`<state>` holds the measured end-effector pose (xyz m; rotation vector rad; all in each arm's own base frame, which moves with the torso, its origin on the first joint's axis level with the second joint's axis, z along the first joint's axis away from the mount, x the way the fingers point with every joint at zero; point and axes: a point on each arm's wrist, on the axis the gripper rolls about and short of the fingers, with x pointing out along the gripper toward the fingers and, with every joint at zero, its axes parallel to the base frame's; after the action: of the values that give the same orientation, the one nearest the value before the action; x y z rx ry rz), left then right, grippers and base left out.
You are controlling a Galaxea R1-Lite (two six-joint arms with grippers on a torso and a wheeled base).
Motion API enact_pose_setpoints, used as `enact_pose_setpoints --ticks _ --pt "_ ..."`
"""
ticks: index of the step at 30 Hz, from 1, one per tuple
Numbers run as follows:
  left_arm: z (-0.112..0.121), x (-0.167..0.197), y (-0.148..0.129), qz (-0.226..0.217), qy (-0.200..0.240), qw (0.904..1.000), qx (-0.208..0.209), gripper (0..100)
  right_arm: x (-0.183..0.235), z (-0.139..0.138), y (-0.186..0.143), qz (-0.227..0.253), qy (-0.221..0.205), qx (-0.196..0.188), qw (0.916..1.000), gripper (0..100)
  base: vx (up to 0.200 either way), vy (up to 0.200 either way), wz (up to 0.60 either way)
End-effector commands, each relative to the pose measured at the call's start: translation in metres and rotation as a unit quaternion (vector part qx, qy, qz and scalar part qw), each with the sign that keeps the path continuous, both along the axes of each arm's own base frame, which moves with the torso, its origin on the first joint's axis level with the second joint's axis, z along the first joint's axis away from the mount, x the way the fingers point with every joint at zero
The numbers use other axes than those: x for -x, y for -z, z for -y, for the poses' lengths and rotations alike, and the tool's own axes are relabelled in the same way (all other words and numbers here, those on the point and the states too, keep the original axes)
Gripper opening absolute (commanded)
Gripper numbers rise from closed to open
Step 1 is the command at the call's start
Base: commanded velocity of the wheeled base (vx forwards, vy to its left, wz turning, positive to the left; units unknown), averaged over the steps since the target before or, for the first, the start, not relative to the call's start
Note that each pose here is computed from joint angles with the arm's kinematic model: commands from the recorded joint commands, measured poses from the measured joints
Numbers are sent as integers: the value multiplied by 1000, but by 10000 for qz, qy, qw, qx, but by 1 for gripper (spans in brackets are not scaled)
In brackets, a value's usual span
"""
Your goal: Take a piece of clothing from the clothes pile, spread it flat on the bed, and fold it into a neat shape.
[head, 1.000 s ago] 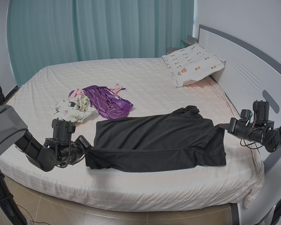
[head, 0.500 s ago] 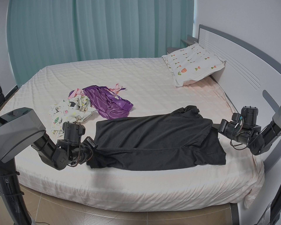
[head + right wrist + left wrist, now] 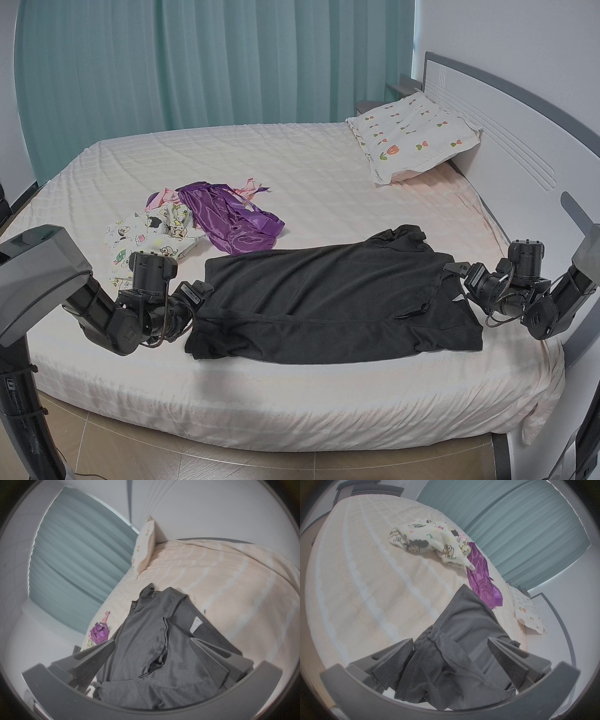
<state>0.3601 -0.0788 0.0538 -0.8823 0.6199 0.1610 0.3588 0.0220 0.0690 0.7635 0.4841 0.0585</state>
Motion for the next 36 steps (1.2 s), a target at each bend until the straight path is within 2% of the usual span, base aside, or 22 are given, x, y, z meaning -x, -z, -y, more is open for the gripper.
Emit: enact_pose_setpoints --ticks 1,6,8,9,15,23,29,33,36 --pt "-24 16 -43 474 -177 9986 178 100 21 -1 -15 -95 407 -539 9977 100 0 0 0" --pt "-39 27 -47 385 -184 9986 300 100 29 -9 -7 -409 607 -1181 9903 100 0 0 0" --pt "-39 27 -47 376 -171 9987 307 100 29 -9 -7 -411 610 -1187 9902 100 0 0 0" --pt "-40 40 -42 193 -63 9989 421 100 27 -10 1 -560 693 -1294 9876 100 0 0 0" --pt "-35 56 -41 93 -21 9979 646 100 27 -11 10 -627 851 -1203 9871 100 0 0 0" --pt "-42 56 -44 23 204 9934 1124 100 29 -10 11 -604 999 -1107 9870 100 200 0 0" --pt "-42 56 -43 13 205 9933 1134 100 25 -8 9 -517 1016 -1118 9872 100 200 0 0" --pt "-42 53 -36 -100 186 9935 1120 100 14 -13 21 -455 972 -1070 9885 100 200 0 0" --pt "-42 53 -34 -123 183 9935 1118 100 14 -21 33 -625 869 -937 9898 100 67 0 0"
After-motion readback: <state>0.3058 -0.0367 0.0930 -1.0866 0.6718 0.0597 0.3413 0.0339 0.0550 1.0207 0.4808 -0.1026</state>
